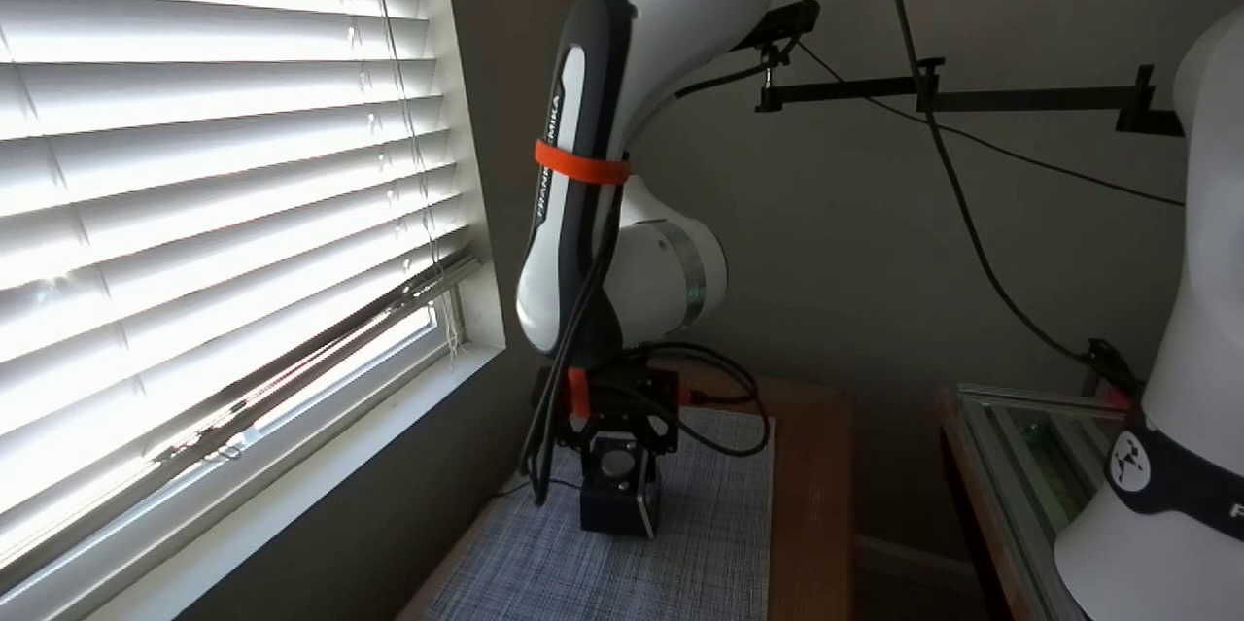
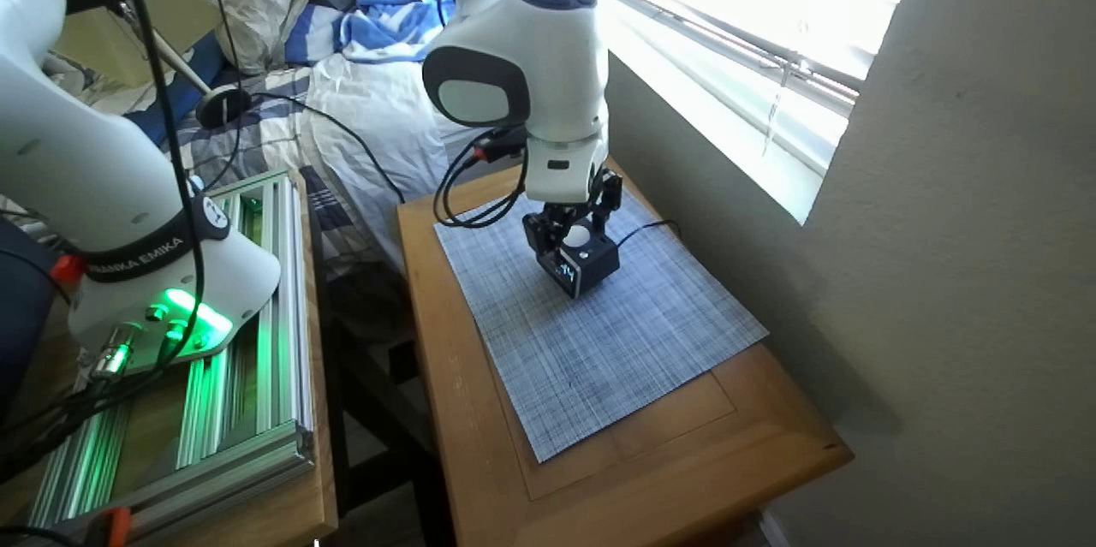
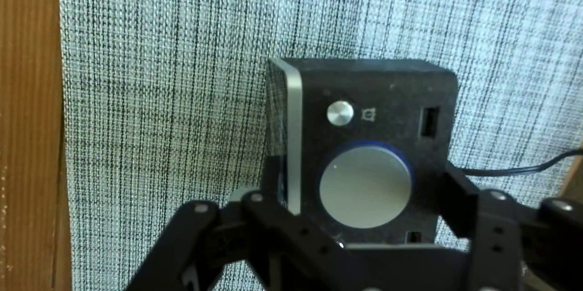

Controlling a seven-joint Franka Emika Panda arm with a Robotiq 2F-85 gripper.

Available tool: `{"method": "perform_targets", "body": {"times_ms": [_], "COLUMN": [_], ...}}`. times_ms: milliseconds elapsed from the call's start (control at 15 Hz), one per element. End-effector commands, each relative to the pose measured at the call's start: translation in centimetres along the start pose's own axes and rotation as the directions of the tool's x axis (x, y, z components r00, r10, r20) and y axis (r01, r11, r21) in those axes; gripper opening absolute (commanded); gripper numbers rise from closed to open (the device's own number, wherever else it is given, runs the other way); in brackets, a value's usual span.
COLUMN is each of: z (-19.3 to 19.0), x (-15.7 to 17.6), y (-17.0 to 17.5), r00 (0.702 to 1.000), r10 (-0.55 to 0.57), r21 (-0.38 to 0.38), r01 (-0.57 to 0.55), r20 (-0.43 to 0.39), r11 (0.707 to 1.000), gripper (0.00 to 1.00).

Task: Twist the clock

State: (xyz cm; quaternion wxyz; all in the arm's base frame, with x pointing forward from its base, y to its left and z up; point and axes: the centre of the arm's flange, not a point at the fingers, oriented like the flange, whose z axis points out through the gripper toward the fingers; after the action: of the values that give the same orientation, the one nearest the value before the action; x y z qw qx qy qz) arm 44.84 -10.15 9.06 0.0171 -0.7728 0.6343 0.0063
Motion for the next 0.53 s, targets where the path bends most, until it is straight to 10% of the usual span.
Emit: {"method": "perform_targets", "body": {"times_ms": [0,467], "z": [0.8,0.84], "x": [0.4,0.31], "y": [-0.7,-0.5], "r00": [0.998,0.994], "r10": [0.056,0.105], "r21": [0.004,0.012], "r01": [-0.056,-0.105], "r20": [0.019,0.021], "r11": [0.998,0.994], "gripper": [0.55,0.55]}}
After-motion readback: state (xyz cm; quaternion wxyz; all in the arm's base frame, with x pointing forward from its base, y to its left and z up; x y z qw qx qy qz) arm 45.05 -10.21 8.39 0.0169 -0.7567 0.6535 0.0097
